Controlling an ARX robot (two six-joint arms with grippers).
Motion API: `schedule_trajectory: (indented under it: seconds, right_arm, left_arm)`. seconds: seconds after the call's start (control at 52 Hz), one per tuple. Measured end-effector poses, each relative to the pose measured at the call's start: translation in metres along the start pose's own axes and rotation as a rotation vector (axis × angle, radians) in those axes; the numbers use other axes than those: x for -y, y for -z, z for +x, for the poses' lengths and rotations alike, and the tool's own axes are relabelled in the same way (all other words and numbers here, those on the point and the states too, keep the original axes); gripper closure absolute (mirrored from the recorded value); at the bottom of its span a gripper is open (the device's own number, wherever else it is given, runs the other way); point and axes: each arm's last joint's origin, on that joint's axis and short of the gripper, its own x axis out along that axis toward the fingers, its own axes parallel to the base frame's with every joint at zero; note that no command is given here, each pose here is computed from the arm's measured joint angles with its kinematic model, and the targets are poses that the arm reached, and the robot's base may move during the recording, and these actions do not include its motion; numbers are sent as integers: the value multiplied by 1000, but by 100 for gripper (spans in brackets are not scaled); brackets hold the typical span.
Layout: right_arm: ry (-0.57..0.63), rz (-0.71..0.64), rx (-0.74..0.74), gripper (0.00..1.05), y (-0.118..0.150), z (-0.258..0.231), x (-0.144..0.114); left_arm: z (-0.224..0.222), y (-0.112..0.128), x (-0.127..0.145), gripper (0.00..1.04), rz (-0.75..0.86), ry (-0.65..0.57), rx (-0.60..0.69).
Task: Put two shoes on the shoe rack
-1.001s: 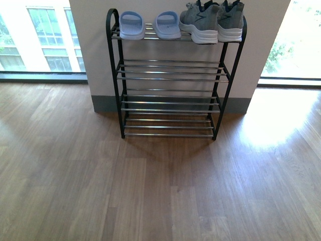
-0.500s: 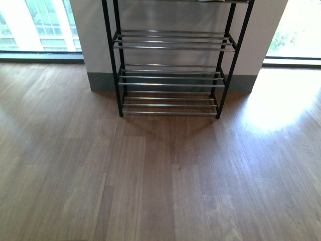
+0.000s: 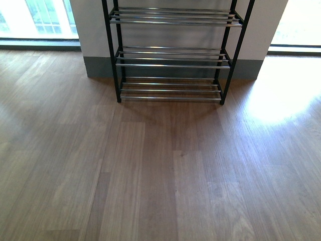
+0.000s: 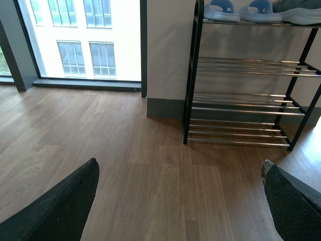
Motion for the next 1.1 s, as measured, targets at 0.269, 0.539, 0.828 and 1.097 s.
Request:
schedule_trajectory:
  seconds: [0.269,0.539,0.828,1.097]
  right_arm:
    - [0,0,0,9,0,0,0]
    - [0,0,0,9,0,0,0]
    - [0,0,0,9,0,0,0]
    - [0,0,0,9,0,0,0]
  left_arm:
    - [0,0,0,9,0,0,0]
    - [0,0,0,9,0,0,0]
    - [0,0,0,9,0,0,0]
    - [0,0,0,9,0,0,0]
